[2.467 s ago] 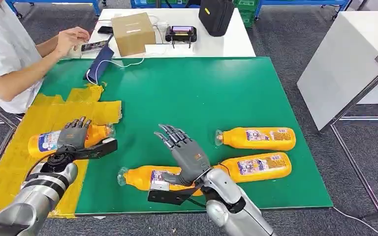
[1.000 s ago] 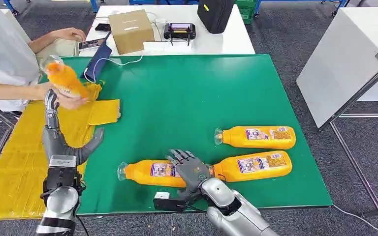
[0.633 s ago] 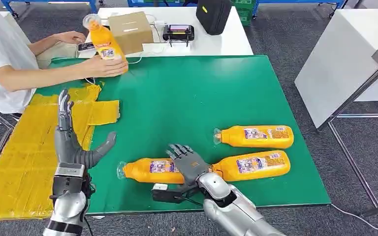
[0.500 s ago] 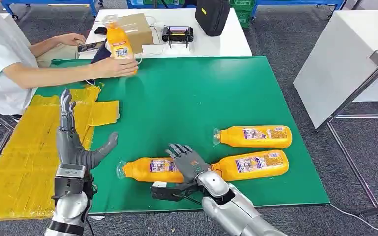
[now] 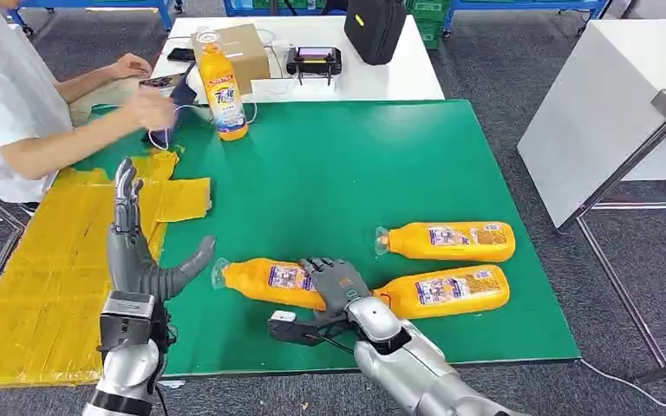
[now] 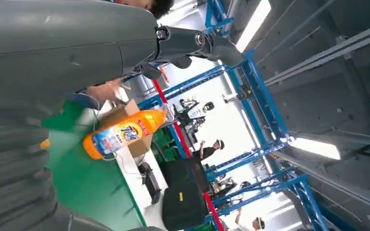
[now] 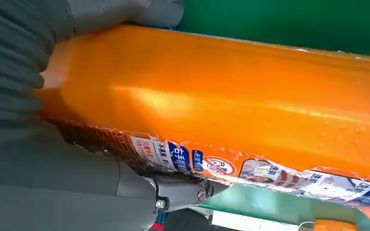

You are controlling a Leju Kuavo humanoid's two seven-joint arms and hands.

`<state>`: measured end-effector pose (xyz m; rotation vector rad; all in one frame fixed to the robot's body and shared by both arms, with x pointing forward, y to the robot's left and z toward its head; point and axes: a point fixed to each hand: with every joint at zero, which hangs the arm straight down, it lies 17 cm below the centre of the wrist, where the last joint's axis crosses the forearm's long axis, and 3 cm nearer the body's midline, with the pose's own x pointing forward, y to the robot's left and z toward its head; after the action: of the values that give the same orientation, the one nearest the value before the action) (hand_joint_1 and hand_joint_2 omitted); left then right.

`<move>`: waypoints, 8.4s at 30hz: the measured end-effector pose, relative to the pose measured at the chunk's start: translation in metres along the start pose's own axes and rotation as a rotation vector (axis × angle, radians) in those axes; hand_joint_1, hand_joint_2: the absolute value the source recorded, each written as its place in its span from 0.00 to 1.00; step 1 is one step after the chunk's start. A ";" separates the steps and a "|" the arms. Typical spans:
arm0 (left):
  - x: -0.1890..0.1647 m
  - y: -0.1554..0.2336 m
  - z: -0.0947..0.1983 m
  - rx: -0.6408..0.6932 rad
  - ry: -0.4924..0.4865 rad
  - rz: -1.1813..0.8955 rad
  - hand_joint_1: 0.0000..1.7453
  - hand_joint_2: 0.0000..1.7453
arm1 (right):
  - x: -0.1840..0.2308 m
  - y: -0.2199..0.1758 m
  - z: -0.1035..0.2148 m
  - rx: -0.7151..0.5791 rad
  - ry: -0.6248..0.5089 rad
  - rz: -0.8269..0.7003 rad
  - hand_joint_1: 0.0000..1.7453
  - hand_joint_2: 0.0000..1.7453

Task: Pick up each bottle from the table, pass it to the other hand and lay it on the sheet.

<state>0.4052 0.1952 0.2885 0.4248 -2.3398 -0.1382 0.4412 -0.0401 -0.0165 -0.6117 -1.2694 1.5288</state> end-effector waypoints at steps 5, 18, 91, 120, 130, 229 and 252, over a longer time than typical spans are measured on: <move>0.000 -0.001 0.000 -0.002 0.000 0.002 0.00 1.00 | 0.000 -0.001 -0.001 0.000 0.002 0.001 1.00 1.00; 0.001 -0.001 0.000 -0.001 0.000 0.003 0.00 1.00 | -0.001 -0.001 -0.002 0.002 0.004 -0.001 1.00 1.00; 0.079 -0.114 0.052 -0.491 -0.039 0.469 0.00 1.00 | 0.028 -0.153 0.068 -0.629 -0.264 -0.780 1.00 1.00; 0.050 -0.125 0.051 -0.508 0.059 0.449 0.00 1.00 | 0.002 -0.215 0.132 -1.045 -0.234 -0.715 1.00 1.00; 0.037 -0.126 0.056 -0.507 0.100 0.432 0.00 1.00 | -0.024 -0.238 0.159 -1.159 -0.210 -0.755 1.00 1.00; 0.028 -0.140 0.042 -0.553 0.195 0.617 1.00 1.00 | 0.080 -0.142 0.095 -0.769 -0.330 -0.588 1.00 1.00; 0.005 -0.104 0.016 -0.381 0.101 0.273 1.00 1.00 | 0.046 -0.247 0.170 -1.130 -0.409 -0.724 0.00 1.00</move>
<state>0.4176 0.0952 0.2573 -0.0739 -2.1812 -0.4111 0.3720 -0.0853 0.2758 -0.4176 -2.3421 0.2305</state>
